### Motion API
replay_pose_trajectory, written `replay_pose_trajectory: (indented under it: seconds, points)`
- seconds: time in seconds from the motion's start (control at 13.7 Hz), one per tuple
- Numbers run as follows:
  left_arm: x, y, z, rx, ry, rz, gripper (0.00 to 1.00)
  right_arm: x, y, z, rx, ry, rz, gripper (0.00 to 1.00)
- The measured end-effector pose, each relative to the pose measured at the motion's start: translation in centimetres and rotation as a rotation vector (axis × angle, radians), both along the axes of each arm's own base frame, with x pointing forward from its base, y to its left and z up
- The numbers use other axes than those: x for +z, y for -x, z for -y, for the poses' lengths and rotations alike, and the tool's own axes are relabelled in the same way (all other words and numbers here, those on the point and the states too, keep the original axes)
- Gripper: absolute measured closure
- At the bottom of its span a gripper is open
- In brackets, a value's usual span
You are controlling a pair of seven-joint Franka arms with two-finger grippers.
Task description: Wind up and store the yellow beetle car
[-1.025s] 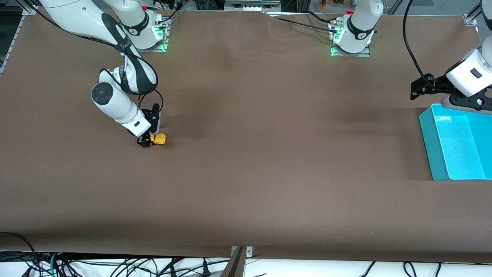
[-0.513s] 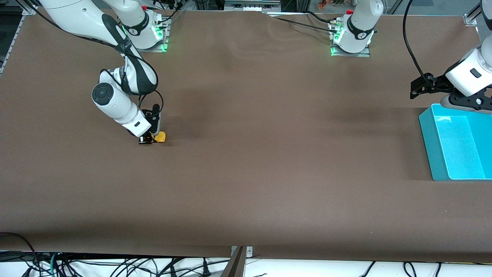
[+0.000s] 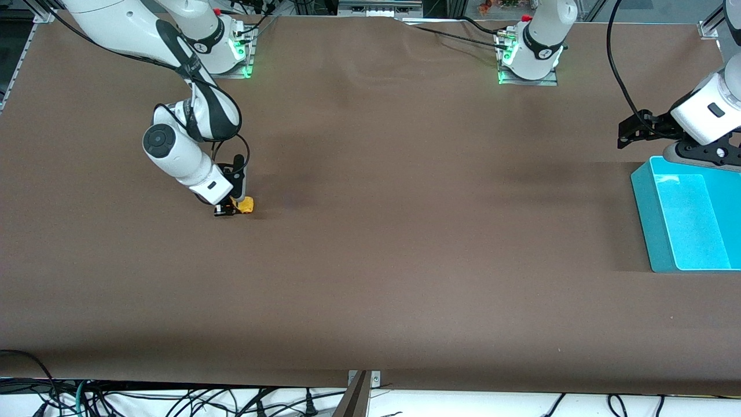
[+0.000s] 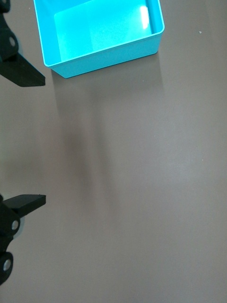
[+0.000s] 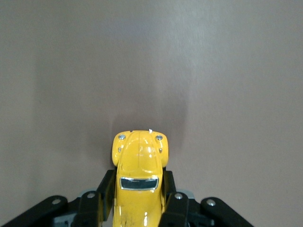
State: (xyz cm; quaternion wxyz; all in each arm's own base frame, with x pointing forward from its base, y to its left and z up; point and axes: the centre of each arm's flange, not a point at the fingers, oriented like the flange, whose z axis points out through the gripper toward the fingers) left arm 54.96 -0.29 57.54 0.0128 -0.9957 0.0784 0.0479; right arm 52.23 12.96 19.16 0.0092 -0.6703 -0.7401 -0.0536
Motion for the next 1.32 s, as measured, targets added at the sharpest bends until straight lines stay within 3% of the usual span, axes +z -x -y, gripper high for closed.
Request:
replay_pose_trajectory:
  seconds: [0.59,1.32]
  points:
    - [0.0,0.1,0.0,0.0,0.0,-0.006,0.0,-0.1,-0.1,0.9,0.007,-0.001,-0.01,0.56]
    - [-0.1,0.1,0.0,0.0,0.0,-0.008,0.0,-0.2,-1.2,9.9,0.051,0.009,-0.011,0.56]
